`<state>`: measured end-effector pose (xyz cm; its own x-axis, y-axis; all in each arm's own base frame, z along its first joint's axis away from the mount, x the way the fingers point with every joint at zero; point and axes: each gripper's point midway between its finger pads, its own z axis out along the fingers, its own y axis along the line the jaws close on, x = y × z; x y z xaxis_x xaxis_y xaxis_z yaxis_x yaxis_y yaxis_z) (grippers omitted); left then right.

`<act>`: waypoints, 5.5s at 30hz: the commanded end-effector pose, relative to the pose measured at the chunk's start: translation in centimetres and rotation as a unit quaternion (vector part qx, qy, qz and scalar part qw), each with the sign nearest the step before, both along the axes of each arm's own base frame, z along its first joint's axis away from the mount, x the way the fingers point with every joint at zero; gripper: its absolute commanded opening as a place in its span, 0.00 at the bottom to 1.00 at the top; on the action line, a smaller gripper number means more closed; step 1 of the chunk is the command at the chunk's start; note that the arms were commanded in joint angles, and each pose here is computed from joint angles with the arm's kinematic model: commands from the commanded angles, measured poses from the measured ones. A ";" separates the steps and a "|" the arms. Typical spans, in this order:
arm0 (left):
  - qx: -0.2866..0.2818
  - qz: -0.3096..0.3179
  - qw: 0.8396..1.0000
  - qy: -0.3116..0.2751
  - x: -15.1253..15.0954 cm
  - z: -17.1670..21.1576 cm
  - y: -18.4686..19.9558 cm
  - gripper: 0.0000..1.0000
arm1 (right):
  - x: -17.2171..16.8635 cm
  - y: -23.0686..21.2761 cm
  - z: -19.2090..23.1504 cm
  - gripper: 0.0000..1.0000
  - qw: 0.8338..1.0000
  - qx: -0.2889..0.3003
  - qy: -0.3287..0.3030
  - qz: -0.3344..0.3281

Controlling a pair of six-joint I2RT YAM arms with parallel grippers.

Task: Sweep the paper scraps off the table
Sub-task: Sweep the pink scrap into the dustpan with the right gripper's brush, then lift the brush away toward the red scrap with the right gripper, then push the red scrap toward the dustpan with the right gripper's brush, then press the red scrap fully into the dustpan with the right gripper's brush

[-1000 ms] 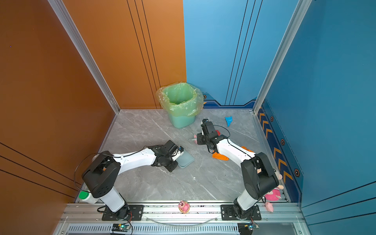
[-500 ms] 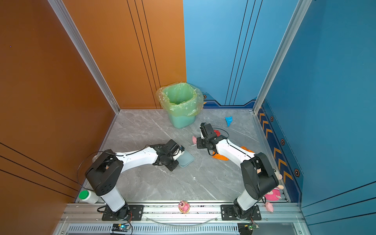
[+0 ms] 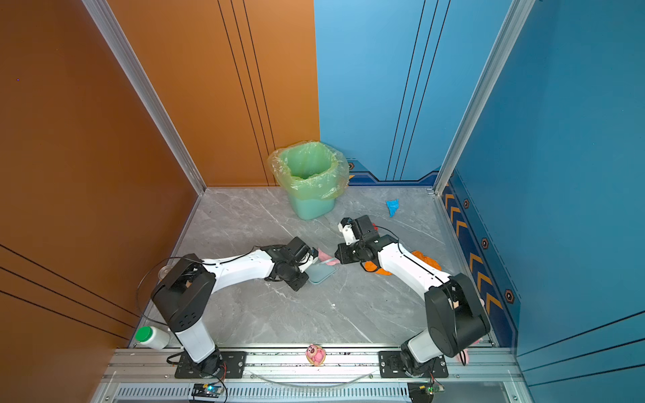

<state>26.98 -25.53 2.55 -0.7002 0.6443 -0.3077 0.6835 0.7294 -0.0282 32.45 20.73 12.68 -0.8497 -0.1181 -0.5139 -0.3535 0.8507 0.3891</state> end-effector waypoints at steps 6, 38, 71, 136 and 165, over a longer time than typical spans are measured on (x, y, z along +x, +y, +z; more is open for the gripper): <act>0.019 -0.006 1.000 0.007 -0.4 -0.5 0.1 0.00 | 2.9 -5.2 1.5 0.00 0.991 -0.065 -0.075 -0.093; 0.020 -0.022 1.000 0.006 0.2 -0.8 -1.2 0.00 | -3.6 -0.2 -3.8 0.00 0.984 -0.145 -0.078 0.060; 0.028 -0.042 0.999 0.002 0.2 -0.9 -2.4 0.00 | 10.7 -14.7 0.1 0.00 0.928 -0.147 -0.135 -0.315; 0.036 -0.040 0.999 0.005 0.4 -1.8 -2.9 0.00 | -0.2 -4.8 1.2 0.00 0.987 -0.093 -0.124 -0.046; 0.042 -0.044 0.998 0.001 0.5 -2.1 -2.8 0.00 | 3.1 -5.0 -1.8 0.00 0.980 -0.114 -0.114 -0.116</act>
<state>28.57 -29.13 2.47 -0.6405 0.6954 -0.3260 0.7332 0.6799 0.0098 34.77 15.10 9.84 -0.7570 -0.0488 -0.6516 -0.1837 0.9729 0.1406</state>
